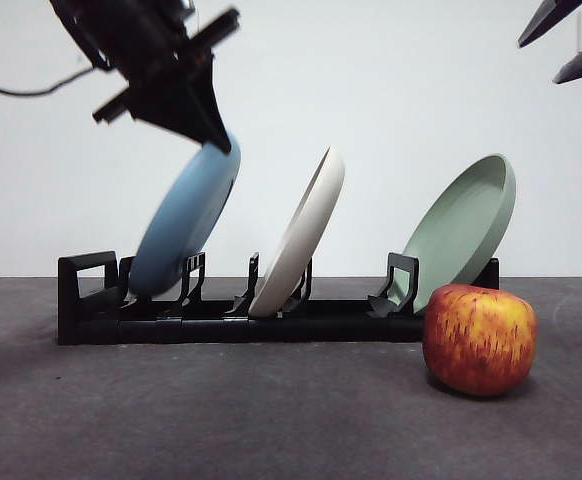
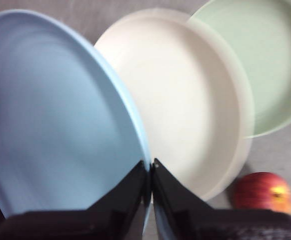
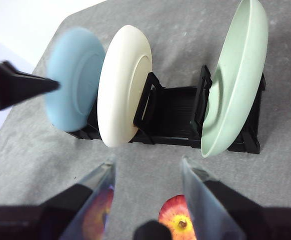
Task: Take the blue plate from the plate rack,put the plate on the table,take the apple from the table,put the apple in the plate
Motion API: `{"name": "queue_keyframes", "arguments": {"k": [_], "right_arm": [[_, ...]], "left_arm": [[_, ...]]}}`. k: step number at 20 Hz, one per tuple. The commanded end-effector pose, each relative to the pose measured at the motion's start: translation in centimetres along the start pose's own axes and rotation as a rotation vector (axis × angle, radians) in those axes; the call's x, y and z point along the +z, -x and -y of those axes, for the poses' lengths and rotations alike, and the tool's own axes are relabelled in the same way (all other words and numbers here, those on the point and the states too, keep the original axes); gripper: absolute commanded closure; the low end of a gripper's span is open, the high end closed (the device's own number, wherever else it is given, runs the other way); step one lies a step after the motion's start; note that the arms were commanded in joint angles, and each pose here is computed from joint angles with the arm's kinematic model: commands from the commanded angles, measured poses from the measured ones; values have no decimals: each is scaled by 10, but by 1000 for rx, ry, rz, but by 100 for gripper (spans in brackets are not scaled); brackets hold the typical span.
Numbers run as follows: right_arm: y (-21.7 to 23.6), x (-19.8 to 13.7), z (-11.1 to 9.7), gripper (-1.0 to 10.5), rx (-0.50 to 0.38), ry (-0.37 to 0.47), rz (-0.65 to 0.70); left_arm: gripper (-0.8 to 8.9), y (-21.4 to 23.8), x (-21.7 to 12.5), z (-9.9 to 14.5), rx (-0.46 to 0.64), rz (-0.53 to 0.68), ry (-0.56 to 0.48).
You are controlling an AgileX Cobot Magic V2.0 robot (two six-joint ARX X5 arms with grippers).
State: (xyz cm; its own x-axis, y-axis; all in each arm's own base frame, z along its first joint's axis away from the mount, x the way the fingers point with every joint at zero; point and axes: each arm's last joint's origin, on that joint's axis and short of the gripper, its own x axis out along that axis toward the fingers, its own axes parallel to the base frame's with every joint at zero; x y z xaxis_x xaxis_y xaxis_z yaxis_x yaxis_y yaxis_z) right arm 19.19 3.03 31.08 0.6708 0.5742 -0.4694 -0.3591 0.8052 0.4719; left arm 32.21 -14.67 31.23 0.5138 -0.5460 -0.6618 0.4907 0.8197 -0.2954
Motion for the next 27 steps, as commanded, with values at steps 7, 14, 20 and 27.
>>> {"name": "queue_keyframes", "arguments": {"k": [7,14,20,27], "right_arm": [[0,-1,0,725,-6,16,-17],[0,-4,0,725,-12,32,-43],[0,-4,1,725,-13,34,-43],[0,-4,1,725,-13,34,-43]], "left_arm": [[821,122,-17,64,-76,132,-176],[821,160,-73,115,82,-53,-345],[822,153,-112,163,128,-91,-429],[822,96,-143,189,199,-211,-538]]}}
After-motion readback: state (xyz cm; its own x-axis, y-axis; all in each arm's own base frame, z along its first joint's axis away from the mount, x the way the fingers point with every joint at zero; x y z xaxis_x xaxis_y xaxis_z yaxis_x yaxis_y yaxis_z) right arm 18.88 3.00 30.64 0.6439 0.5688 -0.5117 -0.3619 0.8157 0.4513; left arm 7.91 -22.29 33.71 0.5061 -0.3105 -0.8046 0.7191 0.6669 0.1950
